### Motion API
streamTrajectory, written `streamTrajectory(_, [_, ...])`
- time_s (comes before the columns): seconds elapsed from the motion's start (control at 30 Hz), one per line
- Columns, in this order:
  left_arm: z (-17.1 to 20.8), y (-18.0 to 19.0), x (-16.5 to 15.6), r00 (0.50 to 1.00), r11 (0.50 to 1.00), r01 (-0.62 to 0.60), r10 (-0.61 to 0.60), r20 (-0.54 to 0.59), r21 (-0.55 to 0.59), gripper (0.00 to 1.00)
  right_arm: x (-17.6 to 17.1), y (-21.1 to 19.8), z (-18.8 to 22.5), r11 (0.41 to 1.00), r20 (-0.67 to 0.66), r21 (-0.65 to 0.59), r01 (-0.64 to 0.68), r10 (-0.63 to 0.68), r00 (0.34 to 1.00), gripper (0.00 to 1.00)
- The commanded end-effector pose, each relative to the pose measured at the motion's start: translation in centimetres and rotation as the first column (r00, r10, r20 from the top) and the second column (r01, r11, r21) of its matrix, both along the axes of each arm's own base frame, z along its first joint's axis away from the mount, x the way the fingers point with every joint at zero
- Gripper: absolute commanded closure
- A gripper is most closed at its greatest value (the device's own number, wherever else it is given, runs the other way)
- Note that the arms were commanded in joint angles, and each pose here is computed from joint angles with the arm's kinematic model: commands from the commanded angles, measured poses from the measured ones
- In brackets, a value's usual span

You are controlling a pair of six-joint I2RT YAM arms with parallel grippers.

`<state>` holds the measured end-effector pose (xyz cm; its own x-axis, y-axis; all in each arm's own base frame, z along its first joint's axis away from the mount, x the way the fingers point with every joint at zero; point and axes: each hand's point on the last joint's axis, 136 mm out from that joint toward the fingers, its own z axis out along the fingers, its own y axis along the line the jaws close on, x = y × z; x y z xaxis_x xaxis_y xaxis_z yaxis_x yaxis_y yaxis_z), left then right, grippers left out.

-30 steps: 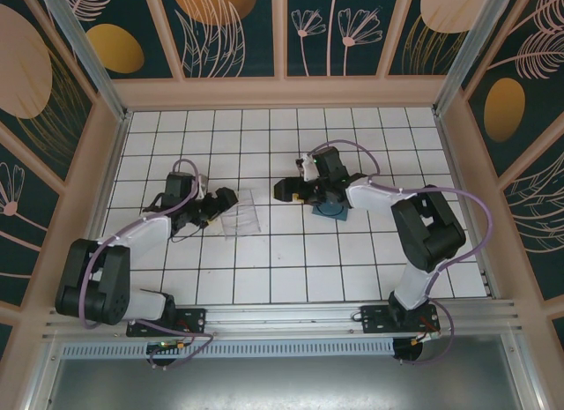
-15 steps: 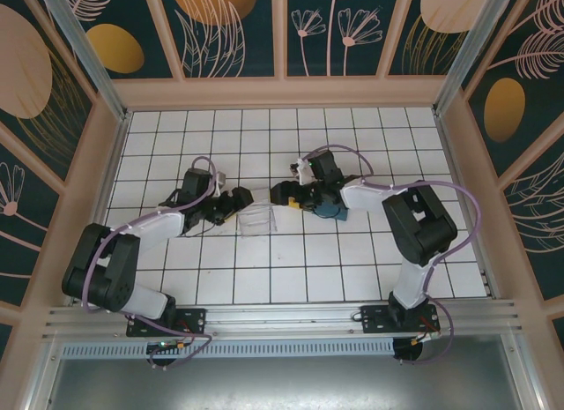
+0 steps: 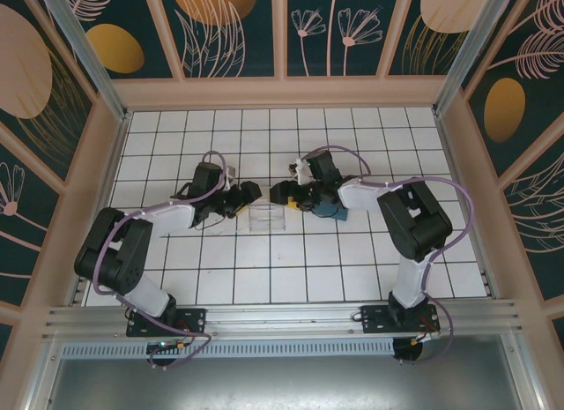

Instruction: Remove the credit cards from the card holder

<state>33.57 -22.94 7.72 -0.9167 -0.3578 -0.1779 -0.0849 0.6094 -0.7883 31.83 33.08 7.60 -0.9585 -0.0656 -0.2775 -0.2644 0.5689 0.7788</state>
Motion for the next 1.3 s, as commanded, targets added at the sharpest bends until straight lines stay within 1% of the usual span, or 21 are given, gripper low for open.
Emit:
streamTrajectory(0.0, [2.2,-2.5,1.5,0.996,0.996,0.056,-0.05,0.069,-0.075,0.27,1.3,0.3,1.7,0.999,0.035,0.042,0.02,-0.022,0.999,0.19])
streamTrajectory(0.07, [2.2,-3.2,2.2,0.995,0.994,0.068,-0.062,0.072,-0.081,0.27,1.3,0.3,1.7,0.999,0.035,0.043,0.02,-0.022,0.999,0.19])
streamTrajectory(0.1, [2.4,-3.4,2.5,0.995,0.994,0.071,-0.065,0.079,-0.085,0.27,2.1,-0.4,1.9,0.998,0.038,0.044,0.041,-0.042,0.998,0.19])
streamTrajectory(0.13, [1.8,-3.8,2.7,0.995,0.994,0.077,-0.071,0.067,-0.081,0.27,2.5,-0.9,2.0,0.998,0.042,0.042,0.052,-0.054,0.998,0.19])
streamTrajectory(0.23, [1.7,-4.9,3.4,0.993,0.992,0.098,-0.092,0.068,-0.086,0.28,3.4,-1.6,1.8,0.997,0.043,0.025,0.069,-0.07,0.997,0.19])
streamTrajectory(0.5, [1.2,-5.7,3.8,0.993,0.99,0.111,-0.107,0.057,-0.082,0.28,5.1,-3.3,1.4,0.994,0.059,-0.008,0.11,-0.11,0.992,0.19])
streamTrajectory(0.67, [0.3,-5.4,4.0,0.994,0.993,0.101,-0.099,0.049,-0.054,0.28,6.1,-3.2,1.7,0.994,0.071,0.001,0.109,-0.108,0.992,0.19])
streamTrajectory(0.7, [1.2,-5.8,4.8,0.993,0.993,0.1,-0.096,0.073,-0.058,0.28,6.2,-3.2,1.7,0.994,0.071,0.0,0.107,-0.107,0.992,0.19])
streamTrajectory(0.93, [1.7,-6.4,6.6,0.989,0.993,0.112,-0.108,0.099,-0.035,0.28,7.4,-3.0,1.8,0.994,0.08,-0.006,0.108,-0.107,0.991,0.19])
streamTrajectory(1.13, [1.6,-6.6,7.7,0.987,0.992,0.123,-0.122,0.108,0.005,0.27,8.0,-3.2,1.6,0.993,0.088,-0.026,0.119,-0.116,0.989,0.19])
streamTrajectory(1.27, [1.3,-6.9,8.0,0.985,0.991,0.137,-0.137,0.101,0.009,0.26,8.3,-3.4,1.5,0.991,0.09,-0.036,0.126,-0.123,0.988,0.19])
